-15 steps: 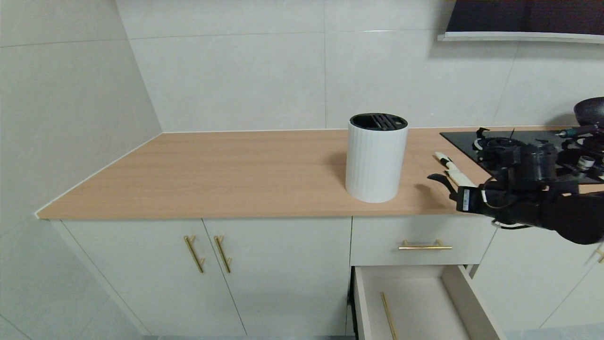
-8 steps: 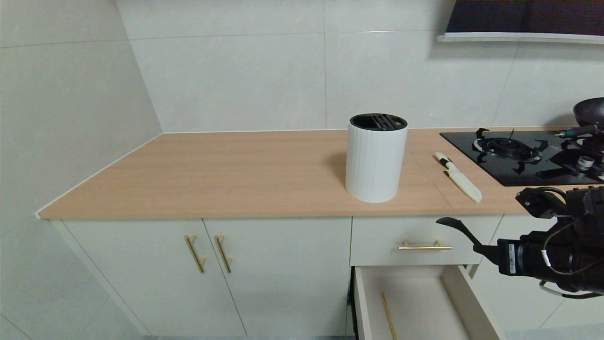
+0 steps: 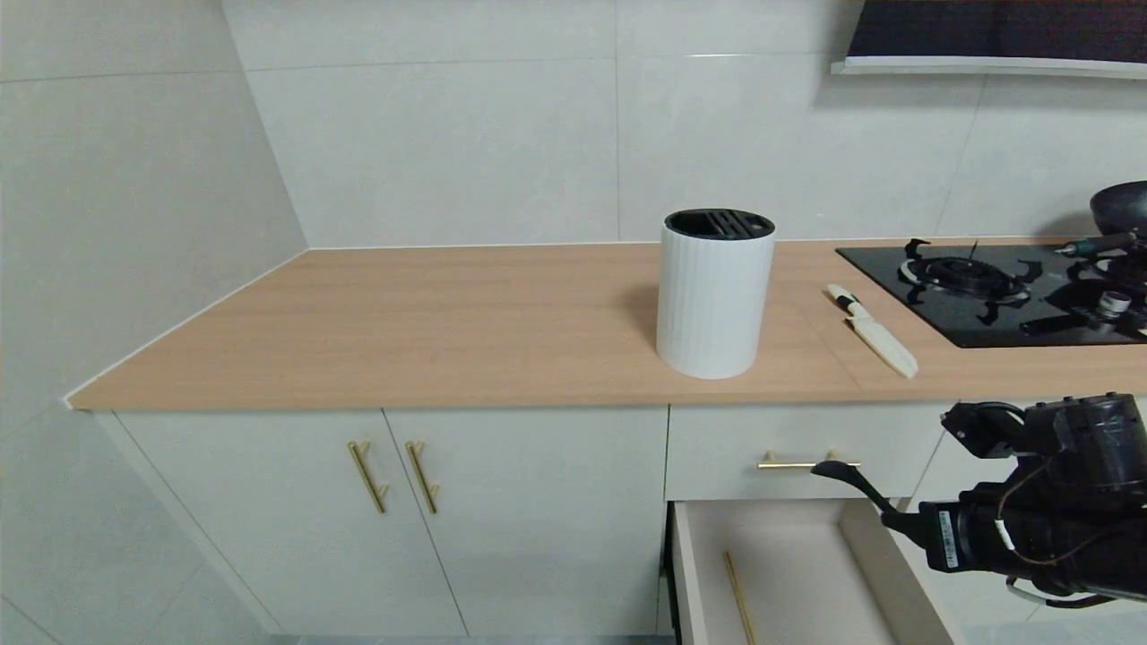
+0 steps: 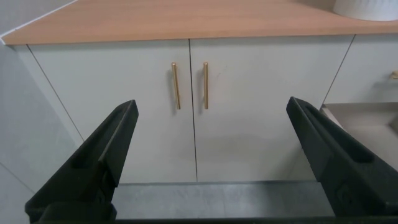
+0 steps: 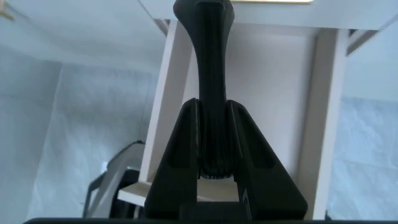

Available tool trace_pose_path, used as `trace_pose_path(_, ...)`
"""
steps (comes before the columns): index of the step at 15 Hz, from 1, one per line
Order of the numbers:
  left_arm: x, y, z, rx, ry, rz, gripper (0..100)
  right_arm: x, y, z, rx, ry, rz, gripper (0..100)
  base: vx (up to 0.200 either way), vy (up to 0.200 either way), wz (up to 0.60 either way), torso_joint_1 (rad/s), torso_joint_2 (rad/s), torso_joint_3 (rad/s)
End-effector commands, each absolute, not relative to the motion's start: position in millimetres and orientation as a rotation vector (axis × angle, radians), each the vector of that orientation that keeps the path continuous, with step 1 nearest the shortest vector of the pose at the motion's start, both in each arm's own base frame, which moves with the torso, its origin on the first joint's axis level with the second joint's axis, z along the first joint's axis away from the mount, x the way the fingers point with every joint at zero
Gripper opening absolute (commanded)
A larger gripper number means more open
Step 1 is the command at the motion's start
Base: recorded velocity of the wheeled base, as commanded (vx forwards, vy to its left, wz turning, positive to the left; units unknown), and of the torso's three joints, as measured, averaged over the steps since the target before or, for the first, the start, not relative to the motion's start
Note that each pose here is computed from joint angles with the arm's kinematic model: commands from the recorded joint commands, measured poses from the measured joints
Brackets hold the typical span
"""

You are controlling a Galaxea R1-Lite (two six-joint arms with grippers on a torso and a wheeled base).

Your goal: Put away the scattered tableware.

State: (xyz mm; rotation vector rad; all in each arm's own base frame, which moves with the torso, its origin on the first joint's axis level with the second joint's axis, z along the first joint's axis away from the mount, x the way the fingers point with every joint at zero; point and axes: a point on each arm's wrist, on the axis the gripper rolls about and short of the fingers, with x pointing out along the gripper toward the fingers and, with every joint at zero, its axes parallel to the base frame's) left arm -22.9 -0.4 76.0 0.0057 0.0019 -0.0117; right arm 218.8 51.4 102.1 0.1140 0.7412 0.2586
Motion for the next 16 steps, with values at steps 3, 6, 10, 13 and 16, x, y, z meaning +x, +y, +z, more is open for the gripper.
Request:
trace_pose_path(3,-23,0,76,0.006,0.003,-0.011,100,223,53,90,0.108,0.791,0.255,0,0.000,0.000,0.00,-0.185,0.45,0.266)
trace_pose_path(6,-23,0,76,0.006,0.003,-0.011,100,225,54,85,0.107,0.809,0.253,0,0.000,0.000,0.00,-0.196,0.49,0.284)
trace_pose_path(10,-23,0,76,0.006,0.003,-0.011,100,228,54,77,0.102,0.799,0.241,0,0.000,0.000,0.00,-0.184,0.48,0.298)
trace_pose_path(13,-23,0,76,0.006,0.003,-0.011,100,229,54,72,0.100,0.796,0.235,0,0.000,0.000,0.00,-0.167,0.47,0.307)
trace_pose_path(16,-23,0,76,0.006,0.003,-0.011,100,229,54,72,0.100,0.799,0.235,0,0.000,0.000,0.00,-0.141,0.45,0.317)
